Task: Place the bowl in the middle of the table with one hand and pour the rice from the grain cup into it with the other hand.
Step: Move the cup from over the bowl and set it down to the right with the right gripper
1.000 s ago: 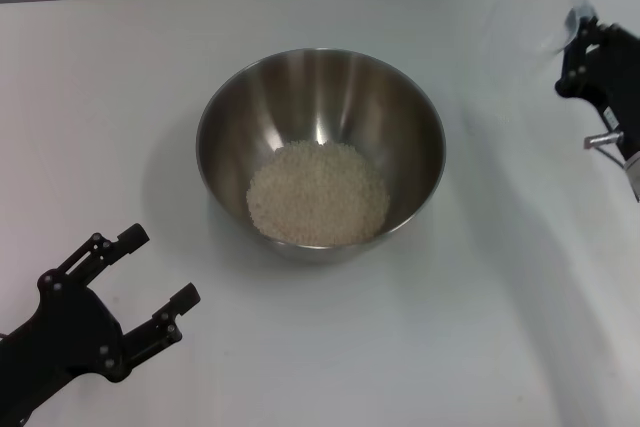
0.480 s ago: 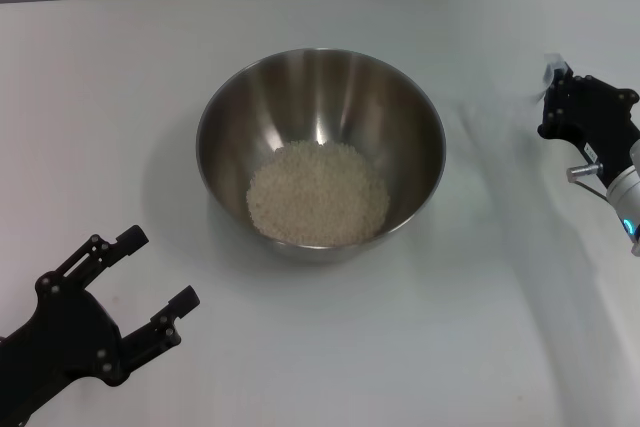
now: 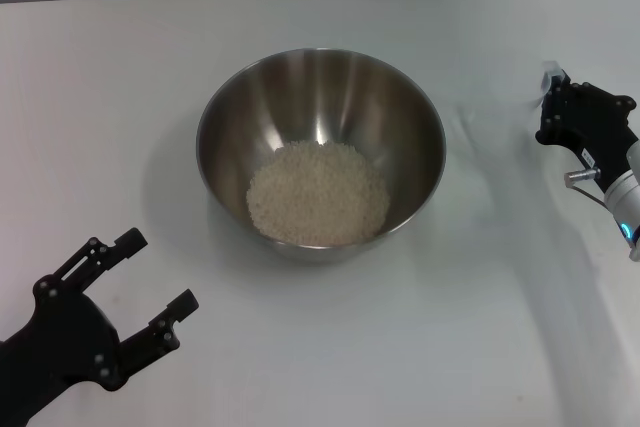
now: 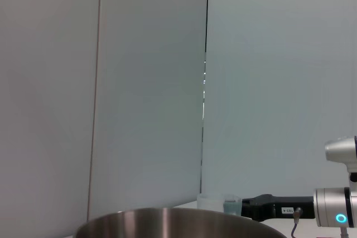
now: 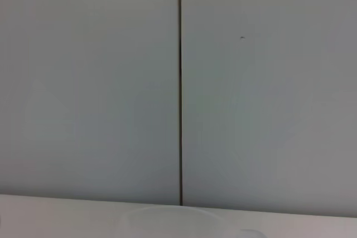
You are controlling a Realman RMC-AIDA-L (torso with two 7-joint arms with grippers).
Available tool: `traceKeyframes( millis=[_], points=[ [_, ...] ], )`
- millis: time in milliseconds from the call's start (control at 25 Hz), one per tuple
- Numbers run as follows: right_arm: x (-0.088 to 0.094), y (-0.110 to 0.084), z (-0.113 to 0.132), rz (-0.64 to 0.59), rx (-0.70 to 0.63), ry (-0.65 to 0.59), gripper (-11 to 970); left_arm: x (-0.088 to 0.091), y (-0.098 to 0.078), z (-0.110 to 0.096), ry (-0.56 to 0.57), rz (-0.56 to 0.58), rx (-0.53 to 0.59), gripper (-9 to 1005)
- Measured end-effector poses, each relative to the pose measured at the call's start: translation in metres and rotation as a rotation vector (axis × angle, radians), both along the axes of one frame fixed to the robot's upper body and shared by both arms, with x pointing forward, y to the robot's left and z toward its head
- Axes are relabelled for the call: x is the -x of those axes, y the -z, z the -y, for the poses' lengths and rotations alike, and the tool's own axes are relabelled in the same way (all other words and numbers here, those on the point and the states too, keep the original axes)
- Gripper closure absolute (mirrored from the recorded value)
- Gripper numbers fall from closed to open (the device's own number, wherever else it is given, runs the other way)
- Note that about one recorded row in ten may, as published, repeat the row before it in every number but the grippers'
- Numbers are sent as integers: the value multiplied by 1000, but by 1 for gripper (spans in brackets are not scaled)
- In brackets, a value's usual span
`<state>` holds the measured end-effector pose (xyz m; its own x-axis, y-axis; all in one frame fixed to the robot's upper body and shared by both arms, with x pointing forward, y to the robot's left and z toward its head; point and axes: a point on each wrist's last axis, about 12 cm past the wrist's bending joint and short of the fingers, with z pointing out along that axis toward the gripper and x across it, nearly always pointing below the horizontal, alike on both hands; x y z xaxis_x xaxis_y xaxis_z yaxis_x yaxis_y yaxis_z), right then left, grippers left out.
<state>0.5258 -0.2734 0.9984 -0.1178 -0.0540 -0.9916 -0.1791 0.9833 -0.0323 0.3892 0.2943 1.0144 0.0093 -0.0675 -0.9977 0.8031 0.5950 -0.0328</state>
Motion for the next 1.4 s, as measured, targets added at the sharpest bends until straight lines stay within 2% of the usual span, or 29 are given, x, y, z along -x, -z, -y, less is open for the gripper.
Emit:
traceKeyframes(
  millis=[320, 520, 840, 1080, 1400],
  points=[
    [-1, -1, -3, 0, 10, -24, 887, 1, 0, 0, -1, 1, 1, 177],
    [-2, -1, -3, 1, 13, -33, 673, 1, 0, -1, -3, 3, 2, 177],
    [-2, -1, -2, 4, 14, -32, 468, 1, -1, -1, -4, 5, 3, 177],
    [1, 0, 0, -3, 15, -27, 352, 1, -1, -1, -5, 6, 3, 177],
    [15, 7, 1, -18, 8, -33, 352, 0, 0, -1, -9, 3, -1, 177]
  ],
)
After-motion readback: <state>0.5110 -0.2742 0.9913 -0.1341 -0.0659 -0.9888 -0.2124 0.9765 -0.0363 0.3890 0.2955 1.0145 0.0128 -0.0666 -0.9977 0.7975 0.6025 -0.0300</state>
